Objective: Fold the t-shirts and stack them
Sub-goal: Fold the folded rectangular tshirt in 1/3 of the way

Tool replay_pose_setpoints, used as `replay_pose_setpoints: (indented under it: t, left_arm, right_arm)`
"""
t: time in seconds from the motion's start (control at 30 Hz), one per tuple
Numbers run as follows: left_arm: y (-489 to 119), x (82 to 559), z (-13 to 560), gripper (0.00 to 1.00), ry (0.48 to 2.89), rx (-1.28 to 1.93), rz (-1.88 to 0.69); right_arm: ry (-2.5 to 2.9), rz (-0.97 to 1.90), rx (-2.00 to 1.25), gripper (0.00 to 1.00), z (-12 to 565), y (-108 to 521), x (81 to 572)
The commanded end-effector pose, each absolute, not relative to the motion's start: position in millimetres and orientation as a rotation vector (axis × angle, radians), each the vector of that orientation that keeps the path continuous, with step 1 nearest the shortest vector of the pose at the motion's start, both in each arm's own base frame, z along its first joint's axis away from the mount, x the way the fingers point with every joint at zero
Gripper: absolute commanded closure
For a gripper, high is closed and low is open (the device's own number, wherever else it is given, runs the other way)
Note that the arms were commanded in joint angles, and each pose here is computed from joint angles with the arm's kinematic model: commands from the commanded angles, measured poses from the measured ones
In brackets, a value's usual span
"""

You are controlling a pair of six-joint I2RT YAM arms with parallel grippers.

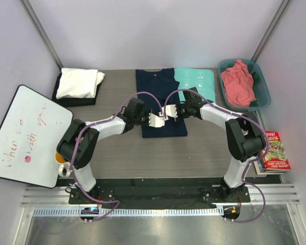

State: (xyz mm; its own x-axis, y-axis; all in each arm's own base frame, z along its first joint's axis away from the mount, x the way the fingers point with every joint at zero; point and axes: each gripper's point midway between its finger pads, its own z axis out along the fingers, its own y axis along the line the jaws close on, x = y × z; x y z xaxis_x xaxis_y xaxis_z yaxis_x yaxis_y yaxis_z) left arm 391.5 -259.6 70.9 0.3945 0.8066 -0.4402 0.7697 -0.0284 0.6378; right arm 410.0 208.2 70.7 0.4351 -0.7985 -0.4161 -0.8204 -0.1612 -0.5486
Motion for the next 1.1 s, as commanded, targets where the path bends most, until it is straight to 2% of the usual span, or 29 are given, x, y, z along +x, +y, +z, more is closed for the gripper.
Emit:
replay_pose_setpoints:
  t: [0.0,0.93,0.97,1.0,1.03,1.07]
  left_arm:
    - [-272,429,105,1.00,1.325,1.646,0.101]
    - [-271,496,97,1.00,1.331,1.543,0.194]
    - [-270,497,96,0.99,1.334,1.536,0.197]
    - [-269,499,98,0.91,1.331,1.526,0.212]
    - [-269,499,96,0.66,1.332,1.526,0.213]
    - [-268,500,98,0.51,1.336,1.509,0.220]
  right_arm:
    - [1.311,-0.005,-1.869,0.99,97,224,440]
    - [1.379,-0.110,-1.710,0.99,80,225,515]
    - [1.389,-0.110,-1.685,0.97,80,226,517]
    - [1.371,-0.139,-1.640,0.95,90,227,526]
    - [1.382,-0.153,-1.620,0.93,91,226,529]
    - [1.403,-0.152,-1.583,0.62,93,225,531]
